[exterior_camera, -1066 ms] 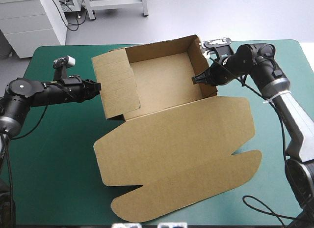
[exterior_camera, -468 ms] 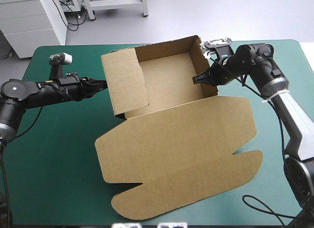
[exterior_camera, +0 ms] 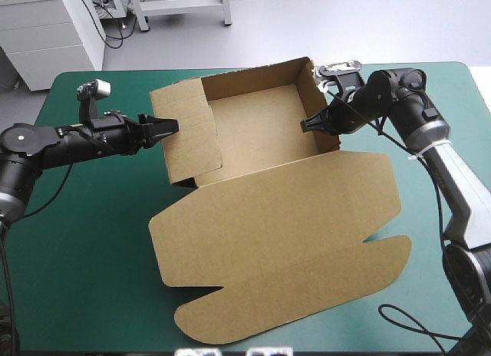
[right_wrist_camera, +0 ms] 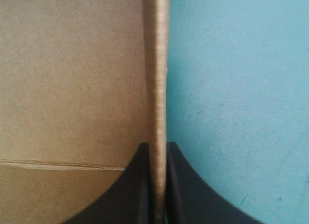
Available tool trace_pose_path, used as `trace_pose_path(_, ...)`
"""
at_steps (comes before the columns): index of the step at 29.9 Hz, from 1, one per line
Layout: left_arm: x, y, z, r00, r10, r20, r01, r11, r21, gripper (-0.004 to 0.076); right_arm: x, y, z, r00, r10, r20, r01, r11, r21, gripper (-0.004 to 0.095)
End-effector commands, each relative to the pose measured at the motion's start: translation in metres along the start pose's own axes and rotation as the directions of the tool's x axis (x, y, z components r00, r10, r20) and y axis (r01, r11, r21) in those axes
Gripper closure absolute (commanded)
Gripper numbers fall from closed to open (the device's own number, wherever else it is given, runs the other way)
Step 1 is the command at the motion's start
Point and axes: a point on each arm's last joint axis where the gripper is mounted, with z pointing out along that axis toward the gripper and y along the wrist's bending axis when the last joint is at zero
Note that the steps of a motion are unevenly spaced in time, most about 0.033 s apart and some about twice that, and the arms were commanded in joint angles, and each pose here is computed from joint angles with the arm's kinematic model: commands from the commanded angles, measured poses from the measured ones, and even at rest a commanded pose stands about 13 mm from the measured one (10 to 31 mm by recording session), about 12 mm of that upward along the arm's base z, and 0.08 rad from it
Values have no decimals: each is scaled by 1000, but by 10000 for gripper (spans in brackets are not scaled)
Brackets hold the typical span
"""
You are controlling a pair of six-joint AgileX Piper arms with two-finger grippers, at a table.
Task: Fold the box
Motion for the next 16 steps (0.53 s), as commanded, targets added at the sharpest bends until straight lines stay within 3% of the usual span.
trace_pose_path(1,-12,-19,-12,995,1,97,-6,999,45,263,-11,7,-29,992,4,127,-2,1000,-16,925)
trace_pose_path(9,-11,-18,-11,995,-64,74,61,997,38,263,-11,7,-29,992,4,127,-2,1000,-16,925)
trace_pose_path(16,6,-37,12,999,-21,-49,19,998,-55,262,-11,7,-29,992,1,127,0,1000,-12,925)
